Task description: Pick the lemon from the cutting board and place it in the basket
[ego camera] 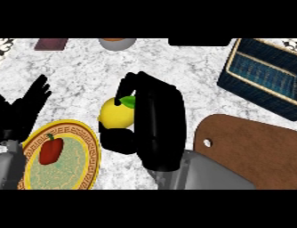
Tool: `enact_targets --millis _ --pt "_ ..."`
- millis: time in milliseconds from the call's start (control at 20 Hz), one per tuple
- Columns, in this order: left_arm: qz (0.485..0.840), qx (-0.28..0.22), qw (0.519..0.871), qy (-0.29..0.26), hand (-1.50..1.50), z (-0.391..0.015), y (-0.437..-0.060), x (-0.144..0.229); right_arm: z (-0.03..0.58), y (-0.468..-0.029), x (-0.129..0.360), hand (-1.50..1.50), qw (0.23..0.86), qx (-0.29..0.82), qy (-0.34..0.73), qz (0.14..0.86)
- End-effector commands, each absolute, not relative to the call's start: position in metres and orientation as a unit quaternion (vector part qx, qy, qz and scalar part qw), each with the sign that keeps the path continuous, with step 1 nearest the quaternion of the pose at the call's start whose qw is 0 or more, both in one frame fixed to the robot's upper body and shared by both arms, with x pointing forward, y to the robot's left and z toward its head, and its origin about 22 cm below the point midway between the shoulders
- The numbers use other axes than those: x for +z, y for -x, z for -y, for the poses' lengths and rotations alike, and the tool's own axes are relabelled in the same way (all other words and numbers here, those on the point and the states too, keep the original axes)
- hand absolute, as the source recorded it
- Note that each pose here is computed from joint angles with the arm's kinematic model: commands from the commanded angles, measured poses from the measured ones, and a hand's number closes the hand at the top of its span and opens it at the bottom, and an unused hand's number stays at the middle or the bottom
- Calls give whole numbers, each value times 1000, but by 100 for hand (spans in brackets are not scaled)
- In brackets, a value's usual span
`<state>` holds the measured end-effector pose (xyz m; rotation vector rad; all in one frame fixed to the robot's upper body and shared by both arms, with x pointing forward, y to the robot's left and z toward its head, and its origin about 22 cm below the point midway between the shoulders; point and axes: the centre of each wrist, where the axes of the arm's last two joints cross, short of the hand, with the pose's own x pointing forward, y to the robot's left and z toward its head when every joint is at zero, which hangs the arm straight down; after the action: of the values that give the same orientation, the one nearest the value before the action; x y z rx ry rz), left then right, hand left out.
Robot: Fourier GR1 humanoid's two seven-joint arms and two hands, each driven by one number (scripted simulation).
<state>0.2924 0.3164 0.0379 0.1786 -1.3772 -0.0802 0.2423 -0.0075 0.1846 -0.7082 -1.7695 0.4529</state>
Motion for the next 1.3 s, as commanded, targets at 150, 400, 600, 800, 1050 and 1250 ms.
enact_targets --millis 150,400,600,800,1050,1250 --pt "633 -34 768 -93 0 -326 -295 49 7 -269 249 150 584 140 377 705" --pt "635 -32 766 -96 0 -310 -295 36 27 -290 300 150 578 110 394 706" --pt "642 -37 761 -84 0 -314 -290 34 52 -334 306 150 572 70 418 702" --pt "633 -39 768 -88 0 -309 -296 39 67 -358 298 150 568 76 471 671" --pt "635 -30 766 -90 0 -323 -294 32 104 -371 321 150 569 69 528 626" --pt "639 -34 762 -98 0 -331 -287 31 127 -383 296 150 563 56 540 623"
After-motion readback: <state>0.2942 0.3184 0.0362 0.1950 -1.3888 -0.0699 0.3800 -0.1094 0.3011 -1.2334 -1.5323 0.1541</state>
